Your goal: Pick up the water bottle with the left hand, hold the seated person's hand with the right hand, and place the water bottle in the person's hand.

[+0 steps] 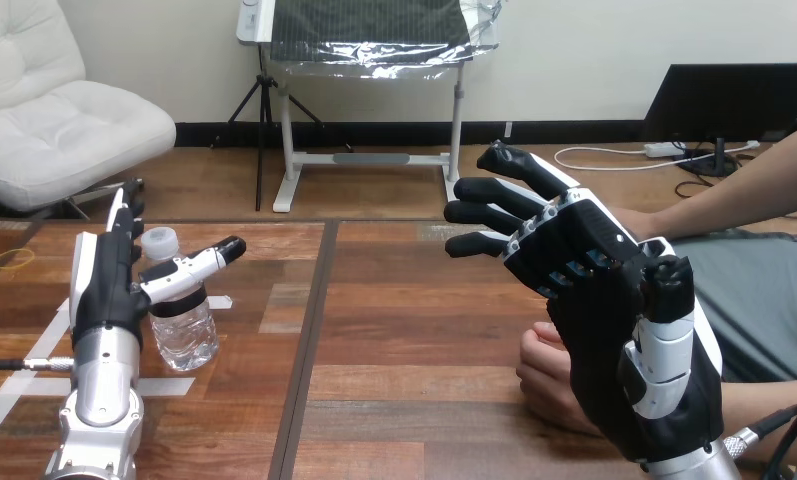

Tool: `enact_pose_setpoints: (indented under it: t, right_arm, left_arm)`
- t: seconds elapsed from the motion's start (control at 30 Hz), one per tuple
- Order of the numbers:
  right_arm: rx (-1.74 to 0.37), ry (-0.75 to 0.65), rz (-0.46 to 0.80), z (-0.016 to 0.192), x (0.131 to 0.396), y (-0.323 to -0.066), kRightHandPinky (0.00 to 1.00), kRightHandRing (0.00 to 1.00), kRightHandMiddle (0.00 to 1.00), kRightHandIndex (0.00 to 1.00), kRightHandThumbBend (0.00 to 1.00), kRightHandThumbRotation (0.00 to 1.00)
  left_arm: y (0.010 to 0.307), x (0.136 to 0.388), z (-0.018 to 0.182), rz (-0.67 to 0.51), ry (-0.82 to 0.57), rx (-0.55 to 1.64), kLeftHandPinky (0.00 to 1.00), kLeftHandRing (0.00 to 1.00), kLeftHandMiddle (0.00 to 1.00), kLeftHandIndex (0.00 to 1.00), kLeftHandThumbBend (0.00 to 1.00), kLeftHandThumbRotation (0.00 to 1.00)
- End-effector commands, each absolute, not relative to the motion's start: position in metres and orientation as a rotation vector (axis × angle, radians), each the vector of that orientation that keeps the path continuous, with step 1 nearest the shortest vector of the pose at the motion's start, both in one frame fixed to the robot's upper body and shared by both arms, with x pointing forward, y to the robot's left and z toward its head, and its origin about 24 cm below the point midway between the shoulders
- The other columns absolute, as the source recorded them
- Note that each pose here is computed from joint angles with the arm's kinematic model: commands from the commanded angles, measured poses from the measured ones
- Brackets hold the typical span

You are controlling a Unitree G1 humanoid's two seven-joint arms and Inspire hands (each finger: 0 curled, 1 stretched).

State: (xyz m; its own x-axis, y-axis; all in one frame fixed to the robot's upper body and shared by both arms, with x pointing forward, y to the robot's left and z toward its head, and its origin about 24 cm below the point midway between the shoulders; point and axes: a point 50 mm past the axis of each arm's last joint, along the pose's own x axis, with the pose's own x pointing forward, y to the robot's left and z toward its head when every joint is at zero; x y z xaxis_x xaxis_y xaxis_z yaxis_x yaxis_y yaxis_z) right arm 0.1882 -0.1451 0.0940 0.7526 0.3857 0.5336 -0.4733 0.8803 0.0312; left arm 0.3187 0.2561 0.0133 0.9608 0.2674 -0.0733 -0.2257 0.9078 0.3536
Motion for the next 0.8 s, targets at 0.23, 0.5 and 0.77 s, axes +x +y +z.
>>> enact_pose_setpoints:
  t: [0.23,0.5,0.77]
  right_arm:
    - [0.173,-0.614,0.475,0.1058,0.1945,-0.1441,0.7,0.78,0.8,0.84,0.65,1.0]
    - [0.173,-0.612,0.475,0.1061,0.1939,-0.1449,0.7,0.78,0.8,0.84,0.65,1.0]
    - [0.172,-0.613,0.474,0.1066,0.1938,-0.1453,0.69,0.78,0.8,0.84,0.66,1.0]
  left_arm:
    - [0.2525,0.3289,0.0176,0.254,0.154,0.336,0.89,0.95,0.97,0.98,0.87,0.19]
    - [0.2532,0.3287,0.0151,0.252,0.182,0.347,0.89,0.95,0.97,0.99,0.85,0.18]
    - [0.2538,0.3287,0.0125,0.25,0.211,0.358,0.89,0.96,0.98,1.0,0.83,0.17]
